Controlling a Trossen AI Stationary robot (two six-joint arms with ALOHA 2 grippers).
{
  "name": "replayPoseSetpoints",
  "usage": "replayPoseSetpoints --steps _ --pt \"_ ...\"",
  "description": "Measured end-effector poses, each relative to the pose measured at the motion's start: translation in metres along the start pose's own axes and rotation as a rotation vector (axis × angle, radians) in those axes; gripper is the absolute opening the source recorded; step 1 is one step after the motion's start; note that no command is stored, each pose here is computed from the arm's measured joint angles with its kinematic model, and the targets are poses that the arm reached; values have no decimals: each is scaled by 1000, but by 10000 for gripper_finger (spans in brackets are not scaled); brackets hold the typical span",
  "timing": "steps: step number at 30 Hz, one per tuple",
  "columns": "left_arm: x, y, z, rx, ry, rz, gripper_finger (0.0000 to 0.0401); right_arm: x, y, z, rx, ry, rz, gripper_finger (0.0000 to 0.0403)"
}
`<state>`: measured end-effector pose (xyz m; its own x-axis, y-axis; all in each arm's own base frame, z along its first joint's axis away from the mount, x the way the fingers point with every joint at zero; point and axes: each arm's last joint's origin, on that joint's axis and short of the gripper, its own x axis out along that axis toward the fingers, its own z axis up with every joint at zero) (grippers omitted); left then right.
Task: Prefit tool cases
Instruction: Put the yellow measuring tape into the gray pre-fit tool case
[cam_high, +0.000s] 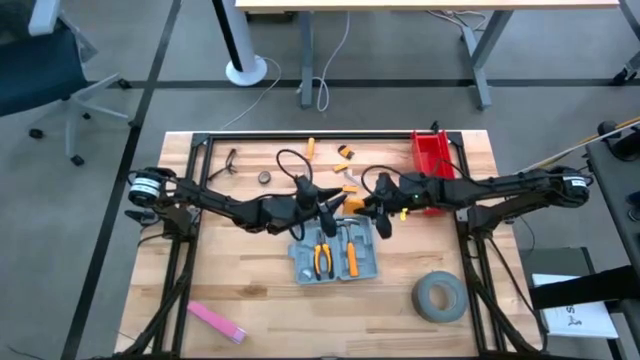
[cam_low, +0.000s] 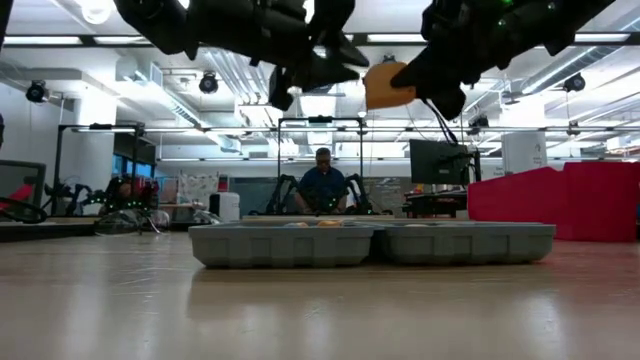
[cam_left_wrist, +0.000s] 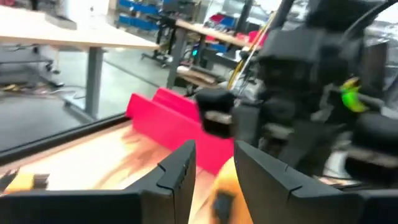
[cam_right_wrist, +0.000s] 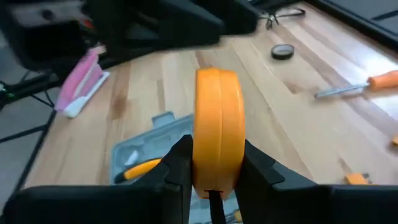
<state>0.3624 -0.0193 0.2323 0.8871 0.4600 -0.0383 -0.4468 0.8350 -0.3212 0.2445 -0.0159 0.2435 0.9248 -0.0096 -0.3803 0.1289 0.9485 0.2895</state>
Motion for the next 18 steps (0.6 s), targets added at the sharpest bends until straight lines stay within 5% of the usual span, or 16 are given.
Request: replayPoseSetpoints --steps 18 --pt "14 -40 21 342 379 245 114 -1 -17 -3 148 36 -132 65"
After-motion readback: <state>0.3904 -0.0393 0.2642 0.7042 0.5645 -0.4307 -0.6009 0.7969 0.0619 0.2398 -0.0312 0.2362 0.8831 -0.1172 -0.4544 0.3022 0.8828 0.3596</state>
